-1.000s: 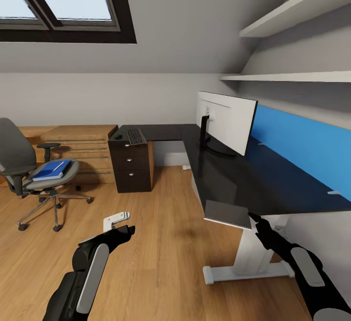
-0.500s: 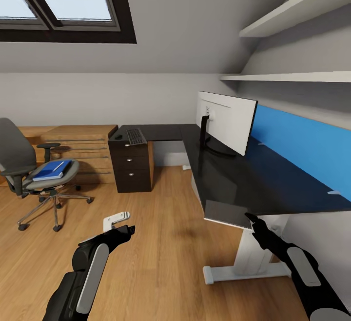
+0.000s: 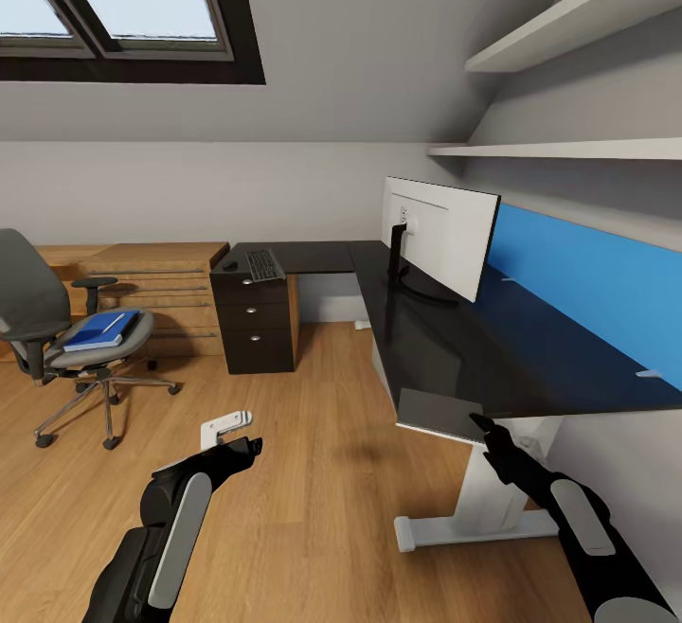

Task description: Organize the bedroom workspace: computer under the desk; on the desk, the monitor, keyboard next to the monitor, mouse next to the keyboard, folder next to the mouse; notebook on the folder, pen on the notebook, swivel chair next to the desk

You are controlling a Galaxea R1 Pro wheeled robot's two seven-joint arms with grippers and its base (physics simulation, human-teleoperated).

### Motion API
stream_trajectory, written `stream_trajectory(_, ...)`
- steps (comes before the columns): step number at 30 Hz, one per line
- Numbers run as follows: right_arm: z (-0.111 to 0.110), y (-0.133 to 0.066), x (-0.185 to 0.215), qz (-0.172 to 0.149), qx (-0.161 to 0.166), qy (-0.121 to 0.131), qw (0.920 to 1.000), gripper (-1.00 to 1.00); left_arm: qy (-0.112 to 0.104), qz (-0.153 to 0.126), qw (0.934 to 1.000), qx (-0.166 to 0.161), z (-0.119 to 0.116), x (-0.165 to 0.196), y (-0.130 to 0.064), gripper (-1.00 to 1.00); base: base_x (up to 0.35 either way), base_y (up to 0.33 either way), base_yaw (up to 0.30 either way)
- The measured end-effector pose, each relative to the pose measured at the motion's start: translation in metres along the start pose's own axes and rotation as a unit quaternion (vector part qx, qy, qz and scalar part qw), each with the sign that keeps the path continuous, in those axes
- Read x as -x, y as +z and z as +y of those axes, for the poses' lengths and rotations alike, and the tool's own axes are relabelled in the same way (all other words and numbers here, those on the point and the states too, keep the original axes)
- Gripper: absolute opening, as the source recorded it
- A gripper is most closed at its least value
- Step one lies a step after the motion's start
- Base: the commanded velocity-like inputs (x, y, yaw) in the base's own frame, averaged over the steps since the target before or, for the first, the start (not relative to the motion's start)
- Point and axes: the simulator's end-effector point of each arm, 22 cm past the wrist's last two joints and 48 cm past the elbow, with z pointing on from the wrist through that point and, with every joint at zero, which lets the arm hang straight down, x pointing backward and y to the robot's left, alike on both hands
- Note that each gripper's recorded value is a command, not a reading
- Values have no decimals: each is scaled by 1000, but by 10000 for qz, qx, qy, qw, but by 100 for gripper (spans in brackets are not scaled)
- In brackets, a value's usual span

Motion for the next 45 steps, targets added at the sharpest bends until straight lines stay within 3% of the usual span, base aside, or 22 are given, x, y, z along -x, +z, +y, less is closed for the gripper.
stream_trajectory(23, 4, 4, -14, 150, 1, -151, 9998, 100, 1, 0, 10000, -2, 0, 0, 0, 100, 0, 0, 0)
stream_trajectory(24, 4, 4, -14, 152, 1, -153, 9998, -100, 1, 0, 10000, -2, 0, 0, 0, 100, 0, 0, 0)
stream_trajectory(45, 6, 4, -14, 163, 32, -149, 9998, -100, -1, 9, 10000, -6, 0, -1, 0, 100, 0, 0, 0)
